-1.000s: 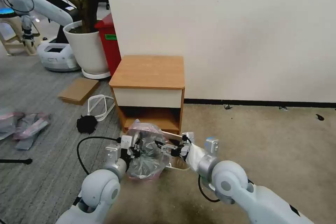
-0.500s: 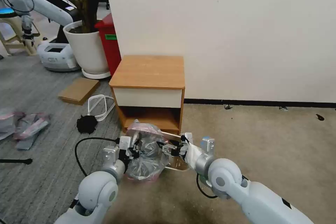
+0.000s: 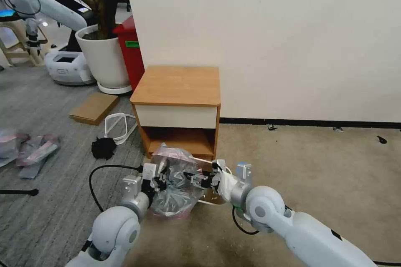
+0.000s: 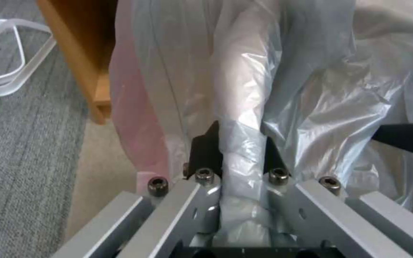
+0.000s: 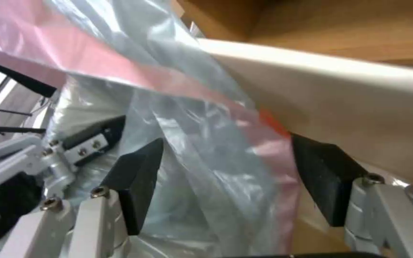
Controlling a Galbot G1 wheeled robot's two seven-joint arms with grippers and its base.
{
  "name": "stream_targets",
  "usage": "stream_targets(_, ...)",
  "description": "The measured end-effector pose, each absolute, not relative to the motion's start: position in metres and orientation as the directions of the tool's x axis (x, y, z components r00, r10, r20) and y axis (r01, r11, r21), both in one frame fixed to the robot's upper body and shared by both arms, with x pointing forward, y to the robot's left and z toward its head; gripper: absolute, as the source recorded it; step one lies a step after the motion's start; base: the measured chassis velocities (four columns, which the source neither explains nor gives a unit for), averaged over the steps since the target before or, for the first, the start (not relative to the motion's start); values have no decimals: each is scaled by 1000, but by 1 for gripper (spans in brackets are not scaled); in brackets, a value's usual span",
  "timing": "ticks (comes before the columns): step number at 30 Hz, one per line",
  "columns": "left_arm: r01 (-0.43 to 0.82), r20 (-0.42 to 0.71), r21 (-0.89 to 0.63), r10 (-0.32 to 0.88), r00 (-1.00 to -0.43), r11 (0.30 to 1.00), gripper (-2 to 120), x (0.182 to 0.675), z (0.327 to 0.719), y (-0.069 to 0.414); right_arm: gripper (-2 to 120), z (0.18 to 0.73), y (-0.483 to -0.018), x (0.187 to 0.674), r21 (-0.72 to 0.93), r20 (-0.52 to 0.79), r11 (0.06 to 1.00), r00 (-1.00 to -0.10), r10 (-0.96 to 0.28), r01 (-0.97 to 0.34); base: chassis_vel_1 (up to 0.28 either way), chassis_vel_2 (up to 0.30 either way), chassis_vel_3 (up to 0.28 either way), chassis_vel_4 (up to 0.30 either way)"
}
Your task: Pick up the garbage bag from the table and place it over the trash can.
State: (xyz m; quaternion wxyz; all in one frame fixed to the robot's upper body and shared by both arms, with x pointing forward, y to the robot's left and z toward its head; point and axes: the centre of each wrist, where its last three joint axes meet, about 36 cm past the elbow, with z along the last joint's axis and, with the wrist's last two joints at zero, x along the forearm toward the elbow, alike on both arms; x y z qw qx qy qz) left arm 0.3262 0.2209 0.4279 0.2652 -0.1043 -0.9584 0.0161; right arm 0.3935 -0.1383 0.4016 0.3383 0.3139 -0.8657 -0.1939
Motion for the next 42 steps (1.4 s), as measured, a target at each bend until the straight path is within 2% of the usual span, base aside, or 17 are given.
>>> stream_targets(4,192,505,-88,210,-837,977,5,326,428,220,67,402,-137,394,553,459,723,-573,-679,-414,0,0,0,0)
stream_targets(11,194,505,-86,211,-837,977,5,326,428,220,54,401,-134,393,566,437,713,-582,-686,-415,0,0,0,0)
stream_targets(13,195,505,-86,212,-837,977,5,326,428,220,48,400,-134,392,571,428,706,-581,-692,-420,0,0,0,0)
stream_targets(14,196,505,-86,212,-836,977,5,325,428,220,42,400,-135,392,575,421,699,-579,-698,-425,0,0,0,0)
stream_targets(15,196,505,-86,212,-836,977,5,325,428,220,42,400,-135,392,575,421,699,-579,-698,-425,0,0,0,0)
stream_targets(18,197,505,-87,213,-836,977,5,325,428,220,28,398,-136,390,585,395,681,-578,-714,-441,0,0,0,0)
stream_targets(20,197,505,-87,214,-836,977,5,325,428,220,28,398,-136,390,587,391,678,-578,-716,-442,0,0,0,0)
stream_targets(22,196,507,-86,213,-835,977,5,326,427,220,11,396,-138,388,595,372,665,-578,-726,-452,0,0,0,0)
stream_targets(23,196,507,-86,213,-835,977,5,326,427,220,11,396,-138,388,595,372,665,-578,-726,-452,0,0,0,0)
stream_targets(25,195,510,-87,211,-834,977,5,326,425,220,2,396,-140,386,592,353,659,-585,-730,-464,0,0,0,0)
stream_targets(42,175,534,-90,196,-822,980,5,332,406,218,0,423,-170,374,499,332,714,-652,-681,-492,0,0,0,0)
